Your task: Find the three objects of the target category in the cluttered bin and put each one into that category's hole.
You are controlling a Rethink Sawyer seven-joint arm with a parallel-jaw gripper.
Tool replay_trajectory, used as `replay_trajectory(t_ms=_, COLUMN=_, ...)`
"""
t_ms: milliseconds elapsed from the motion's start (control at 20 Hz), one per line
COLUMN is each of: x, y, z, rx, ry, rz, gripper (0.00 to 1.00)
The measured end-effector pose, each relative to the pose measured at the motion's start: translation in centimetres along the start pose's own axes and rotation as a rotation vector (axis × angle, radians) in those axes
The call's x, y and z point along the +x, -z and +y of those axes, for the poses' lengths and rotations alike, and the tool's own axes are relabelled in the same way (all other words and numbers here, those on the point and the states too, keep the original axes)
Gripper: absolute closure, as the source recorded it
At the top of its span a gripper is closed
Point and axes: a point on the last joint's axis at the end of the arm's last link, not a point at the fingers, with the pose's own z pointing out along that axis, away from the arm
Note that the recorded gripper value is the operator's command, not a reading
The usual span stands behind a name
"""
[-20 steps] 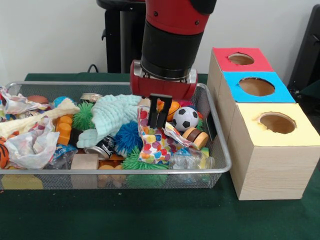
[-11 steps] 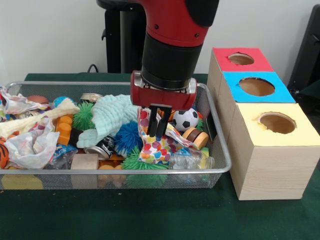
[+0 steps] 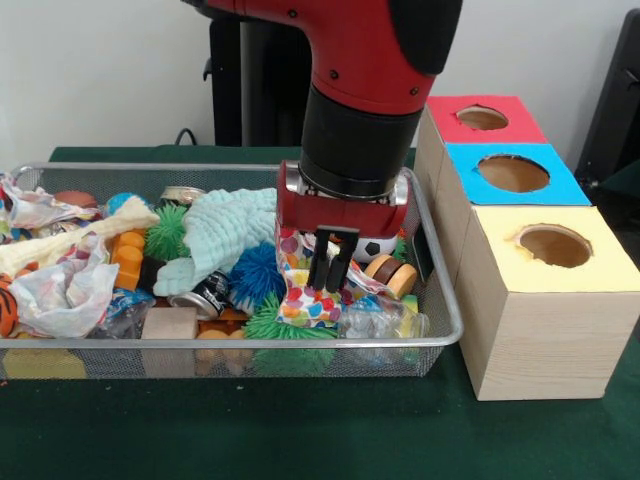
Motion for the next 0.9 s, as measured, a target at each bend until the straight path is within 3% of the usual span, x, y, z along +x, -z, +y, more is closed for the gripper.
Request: replay_trajectory(t_ms=900, x=-0.4, y=-2.5, z=0.9, rx=0.004, ry=0.017, rz=0.007, gripper=1.00)
